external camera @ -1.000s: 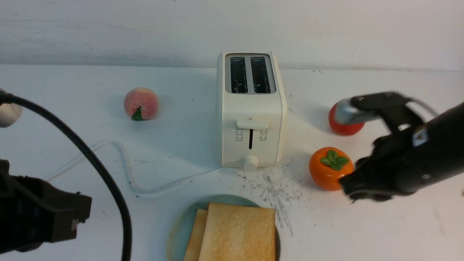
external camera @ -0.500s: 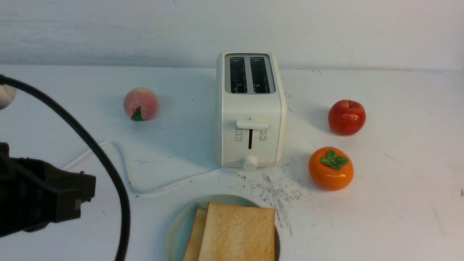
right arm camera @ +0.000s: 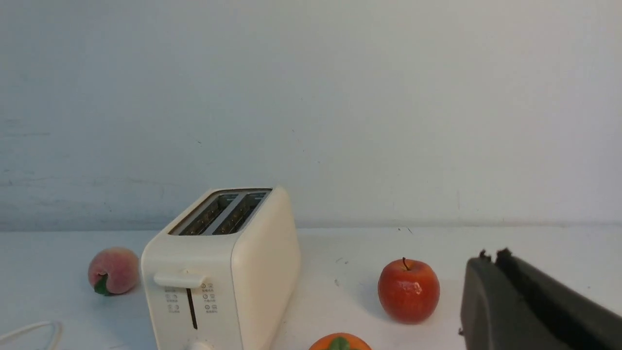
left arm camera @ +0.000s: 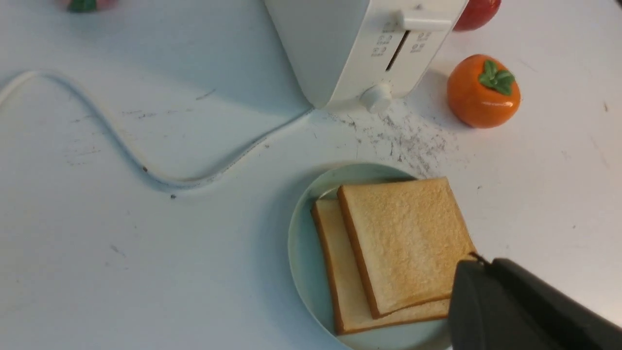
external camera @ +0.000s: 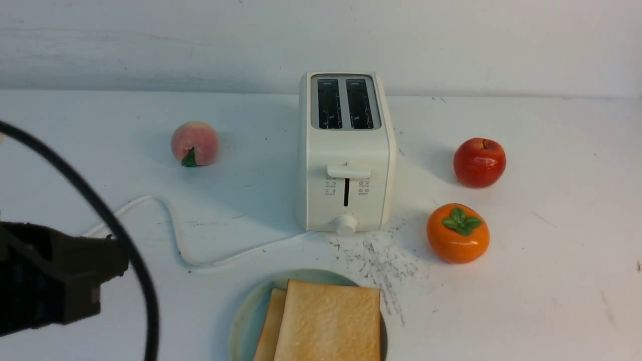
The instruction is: Take toasted bread from bread machine on white table place on plate.
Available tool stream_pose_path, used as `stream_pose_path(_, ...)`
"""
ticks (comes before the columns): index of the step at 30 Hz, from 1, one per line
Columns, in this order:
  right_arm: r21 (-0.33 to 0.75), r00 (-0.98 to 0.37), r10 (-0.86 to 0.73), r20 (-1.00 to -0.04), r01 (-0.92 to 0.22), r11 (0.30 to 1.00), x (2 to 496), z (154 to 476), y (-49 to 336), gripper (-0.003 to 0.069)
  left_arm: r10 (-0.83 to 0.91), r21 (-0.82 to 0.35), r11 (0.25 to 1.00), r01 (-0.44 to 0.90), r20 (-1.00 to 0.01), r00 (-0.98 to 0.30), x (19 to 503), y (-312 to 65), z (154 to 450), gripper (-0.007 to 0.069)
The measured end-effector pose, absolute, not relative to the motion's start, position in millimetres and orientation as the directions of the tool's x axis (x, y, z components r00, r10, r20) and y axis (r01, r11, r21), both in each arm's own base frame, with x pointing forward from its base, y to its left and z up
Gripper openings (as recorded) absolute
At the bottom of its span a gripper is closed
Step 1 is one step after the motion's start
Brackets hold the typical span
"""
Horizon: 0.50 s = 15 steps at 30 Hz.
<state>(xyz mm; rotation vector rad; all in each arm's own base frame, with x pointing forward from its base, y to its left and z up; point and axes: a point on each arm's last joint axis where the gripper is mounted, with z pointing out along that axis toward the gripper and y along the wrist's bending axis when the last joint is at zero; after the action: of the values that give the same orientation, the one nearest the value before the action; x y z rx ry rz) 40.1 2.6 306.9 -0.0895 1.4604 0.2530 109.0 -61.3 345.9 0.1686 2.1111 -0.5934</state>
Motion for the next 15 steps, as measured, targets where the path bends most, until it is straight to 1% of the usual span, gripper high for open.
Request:
stream_pose_path(2, 0.091, 0.089, 0.113, -0.990, -0.223, 0.971, 40.2, 306.7, 2.6, 0.0005, -0.116, -0.350, 0.869, 0.349, -0.831, -0.544, 101.5, -57.9, 345.3, -0.0014)
stream_pose_path(3, 0.090, 0.089, 0.112, -0.990, -0.223, 0.971, 40.2, 306.7, 2.6, 0.0006, -0.141, -0.360, 0.861, 0.360, -0.848, -0.511, 92.4, -53.9, 341.4, -0.0014)
stream_pose_path(4, 0.090, 0.089, 0.112, -0.990, -0.223, 0.971, 40.2, 306.7, 2.6, 0.0006, -0.147, -0.363, 0.859, 0.361, -0.850, -0.506, 90.1, -52.9, 338.2, -0.0014)
stream_pose_path(6, 0.089, 0.091, 0.112, -0.990, -0.223, 0.971, 40.2, 306.8, 2.6, 0.0009, -0.207, -0.399, 0.837, 0.374, -0.864, -0.459, 77.4, -47.9, 330.6, -0.0014)
stream_pose_path(10, 0.087, 0.092, 0.110, -0.990, -0.223, 0.971, 40.2, 306.9, 2.6, 0.0012, -0.294, -0.477, 0.792, 0.381, -0.845, -0.448, 64.7, -44.7, 315.4, -0.0014)
stream_pose_path(15, 0.087, 0.093, 0.110, -0.990, -0.223, 0.971, 40.2, 307.0, 2.6, 0.0015, -0.326, -0.517, 0.767, 0.379, -0.824, -0.463, 61.6, -45.2, 311.5, -0.0014)
